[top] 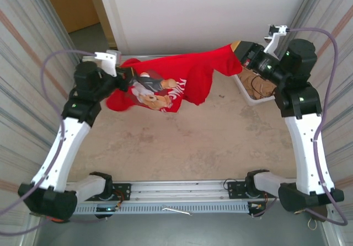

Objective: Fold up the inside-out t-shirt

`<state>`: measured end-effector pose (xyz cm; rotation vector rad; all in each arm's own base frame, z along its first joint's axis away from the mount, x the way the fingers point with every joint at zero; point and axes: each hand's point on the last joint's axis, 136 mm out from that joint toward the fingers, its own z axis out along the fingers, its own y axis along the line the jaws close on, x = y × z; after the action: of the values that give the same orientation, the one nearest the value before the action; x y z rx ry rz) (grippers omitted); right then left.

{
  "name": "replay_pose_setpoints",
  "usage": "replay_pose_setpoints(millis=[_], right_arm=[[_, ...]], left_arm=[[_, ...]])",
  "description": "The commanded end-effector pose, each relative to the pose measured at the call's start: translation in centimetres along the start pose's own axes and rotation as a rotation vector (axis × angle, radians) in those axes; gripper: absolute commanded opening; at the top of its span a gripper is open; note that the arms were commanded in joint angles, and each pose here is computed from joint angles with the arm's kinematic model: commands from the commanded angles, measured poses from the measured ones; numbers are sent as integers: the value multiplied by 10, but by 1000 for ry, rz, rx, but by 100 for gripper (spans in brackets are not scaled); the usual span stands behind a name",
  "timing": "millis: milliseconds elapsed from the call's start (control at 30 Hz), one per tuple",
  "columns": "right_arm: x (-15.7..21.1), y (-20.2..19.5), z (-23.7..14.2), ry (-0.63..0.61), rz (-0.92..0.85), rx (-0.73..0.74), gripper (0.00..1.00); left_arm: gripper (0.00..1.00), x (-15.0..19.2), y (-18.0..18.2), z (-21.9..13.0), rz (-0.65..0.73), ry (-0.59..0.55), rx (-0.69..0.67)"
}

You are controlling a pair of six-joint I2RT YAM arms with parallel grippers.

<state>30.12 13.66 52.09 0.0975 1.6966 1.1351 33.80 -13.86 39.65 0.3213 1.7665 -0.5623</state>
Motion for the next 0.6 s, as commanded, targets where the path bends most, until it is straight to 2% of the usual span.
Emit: replay_pose_setpoints(millis=[0, 133, 300, 367, 500, 567], right_arm=[[-5, 41, -32, -64, -21, -100, 0], [7, 47, -53, -78, -9, -96, 0], [24, 9, -43, -49, 40, 20, 0], [30, -17, -27, -28, 42, 88, 0], [43, -100, 25, 43, 45, 288, 0], [45, -144, 49, 66, 45, 383, 0]], left_arm=[[0, 19, -22, -17, -108, 104, 99], [0, 18, -29, -31, -185, 132, 115], [0, 43, -8, -9, -222, 259, 75], [0, 58, 11, 9, -244, 310, 52], [0, 97, 54, 63, -276, 427, 16], [9, 115, 71, 90, -286, 479, 10]])
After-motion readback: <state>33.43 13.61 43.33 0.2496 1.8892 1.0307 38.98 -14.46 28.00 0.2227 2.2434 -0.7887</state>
